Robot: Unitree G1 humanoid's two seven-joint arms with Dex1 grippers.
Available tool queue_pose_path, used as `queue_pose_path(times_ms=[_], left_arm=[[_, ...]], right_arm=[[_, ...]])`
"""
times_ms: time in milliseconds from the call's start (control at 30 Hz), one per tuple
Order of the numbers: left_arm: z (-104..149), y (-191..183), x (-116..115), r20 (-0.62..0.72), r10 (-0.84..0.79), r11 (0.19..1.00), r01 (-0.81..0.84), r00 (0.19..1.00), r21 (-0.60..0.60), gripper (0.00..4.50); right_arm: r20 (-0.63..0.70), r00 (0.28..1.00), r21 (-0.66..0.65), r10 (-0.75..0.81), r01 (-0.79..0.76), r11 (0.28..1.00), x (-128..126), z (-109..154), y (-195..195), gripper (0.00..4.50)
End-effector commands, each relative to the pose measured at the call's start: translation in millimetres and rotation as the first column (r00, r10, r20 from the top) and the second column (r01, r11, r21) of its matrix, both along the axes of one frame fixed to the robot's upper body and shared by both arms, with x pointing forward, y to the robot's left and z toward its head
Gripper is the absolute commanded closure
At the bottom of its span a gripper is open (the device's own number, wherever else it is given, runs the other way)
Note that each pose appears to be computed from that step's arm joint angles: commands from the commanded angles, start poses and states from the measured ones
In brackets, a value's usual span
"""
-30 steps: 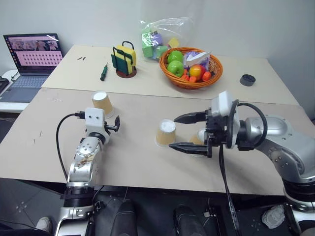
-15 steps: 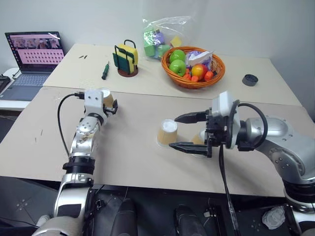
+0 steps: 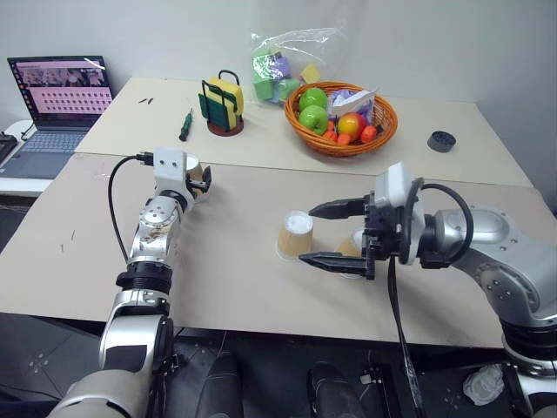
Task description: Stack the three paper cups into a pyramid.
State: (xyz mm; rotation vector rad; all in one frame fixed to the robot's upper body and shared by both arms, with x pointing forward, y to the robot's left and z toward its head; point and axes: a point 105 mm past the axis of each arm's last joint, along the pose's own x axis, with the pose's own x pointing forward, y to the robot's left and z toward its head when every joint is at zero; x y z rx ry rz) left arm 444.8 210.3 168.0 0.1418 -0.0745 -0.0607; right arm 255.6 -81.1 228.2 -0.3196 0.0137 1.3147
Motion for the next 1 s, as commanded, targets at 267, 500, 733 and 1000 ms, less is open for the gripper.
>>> queue_pose_path(times_ms=[267,500,733,1000], left_arm=[[31.2,-26.5,-14.1,0.135,-0.179,0.983,0.173,0.974,0.057,1.18],[18.7,-93.1,-68.3,0.041,-0.649,0.760,0.643,0.760,0.098,1.18],[-13.3,-109.8,-95.5,-0.149,-0.790,0.591,0.803,0.595,0.074,1.18],[-26.4,-125.7,-93.3,-0.220,-0.818,0.532,0.845,0.532,0.065,1.18]], right_arm=[[0.043,0.999,0.001,-0.012,0.012,1.000,-0.5,4.3,-0.7,0.00],[0.046,0.998,-0.016,-0.037,0.038,0.999,1.5,1.5,-2.7,0.00],[0.059,0.996,-0.012,-0.073,0.074,0.997,2.8,4.0,-7.0,0.00],[0.075,0.991,-0.007,-0.107,0.108,0.994,1.5,7.4,-11.9,0.00]])
